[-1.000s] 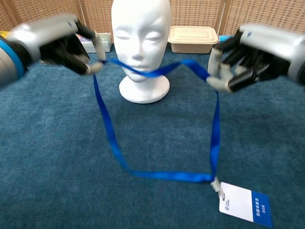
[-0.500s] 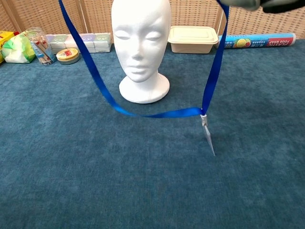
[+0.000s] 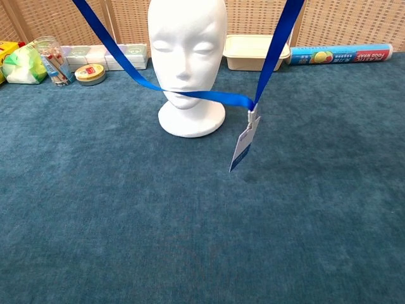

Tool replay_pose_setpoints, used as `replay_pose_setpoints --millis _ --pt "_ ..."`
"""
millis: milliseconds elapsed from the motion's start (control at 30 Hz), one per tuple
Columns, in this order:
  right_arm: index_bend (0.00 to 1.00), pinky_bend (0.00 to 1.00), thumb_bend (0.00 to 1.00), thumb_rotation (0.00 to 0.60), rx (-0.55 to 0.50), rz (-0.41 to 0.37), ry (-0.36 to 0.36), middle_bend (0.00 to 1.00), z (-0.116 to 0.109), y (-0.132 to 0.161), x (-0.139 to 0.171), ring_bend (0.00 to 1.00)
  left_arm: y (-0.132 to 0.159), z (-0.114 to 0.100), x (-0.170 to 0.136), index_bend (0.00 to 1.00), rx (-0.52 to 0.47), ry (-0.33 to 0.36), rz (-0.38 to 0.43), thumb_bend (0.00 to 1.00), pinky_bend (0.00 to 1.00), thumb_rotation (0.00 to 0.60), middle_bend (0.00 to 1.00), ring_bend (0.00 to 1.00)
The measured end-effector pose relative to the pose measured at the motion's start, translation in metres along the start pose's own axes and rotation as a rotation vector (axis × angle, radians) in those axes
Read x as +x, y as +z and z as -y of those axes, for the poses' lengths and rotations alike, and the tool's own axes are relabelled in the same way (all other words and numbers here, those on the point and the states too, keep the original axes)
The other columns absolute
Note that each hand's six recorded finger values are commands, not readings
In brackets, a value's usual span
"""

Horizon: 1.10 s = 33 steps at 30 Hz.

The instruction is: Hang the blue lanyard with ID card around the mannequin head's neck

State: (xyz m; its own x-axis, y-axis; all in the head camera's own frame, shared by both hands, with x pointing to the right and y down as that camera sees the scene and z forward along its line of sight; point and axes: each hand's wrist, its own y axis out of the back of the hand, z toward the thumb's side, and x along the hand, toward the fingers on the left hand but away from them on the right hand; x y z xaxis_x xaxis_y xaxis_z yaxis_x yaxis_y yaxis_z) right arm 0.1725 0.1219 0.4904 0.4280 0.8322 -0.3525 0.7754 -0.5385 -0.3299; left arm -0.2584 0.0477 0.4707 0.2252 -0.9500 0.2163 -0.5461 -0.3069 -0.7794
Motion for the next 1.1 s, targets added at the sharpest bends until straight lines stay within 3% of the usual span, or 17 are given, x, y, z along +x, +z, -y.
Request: replay_pose_setpoints --millis 300,600,1100 --pt "0.66 1.0 0.5 0.57 -0.064 0.009 0.024 0.78 0.007 0.004 -0.01 1.0 -0.008 -0.011 0.011 0.6 0.004 -0.011 -0.036 0.46 1.0 0.6 1.0 1.0" --pt "0.66 1.0 0.5 0.571 -0.118 0.022 0.034 0.78 0.016 0.003 -0.025 1.0 -0.018 -0.006 0.023 0.6 -0.016 -0.039 -0.069 0.46 1.0 0.6 1.0 1.0" --pt "0.66 1.0 0.5 0.57 -0.133 0.016 0.025 0.78 0.033 0.014 -0.058 0.99 -0.012 0.001 0.053 0.6 -0.026 -0.057 -0.073 0.46 1.0 0.6 1.0 1.0"
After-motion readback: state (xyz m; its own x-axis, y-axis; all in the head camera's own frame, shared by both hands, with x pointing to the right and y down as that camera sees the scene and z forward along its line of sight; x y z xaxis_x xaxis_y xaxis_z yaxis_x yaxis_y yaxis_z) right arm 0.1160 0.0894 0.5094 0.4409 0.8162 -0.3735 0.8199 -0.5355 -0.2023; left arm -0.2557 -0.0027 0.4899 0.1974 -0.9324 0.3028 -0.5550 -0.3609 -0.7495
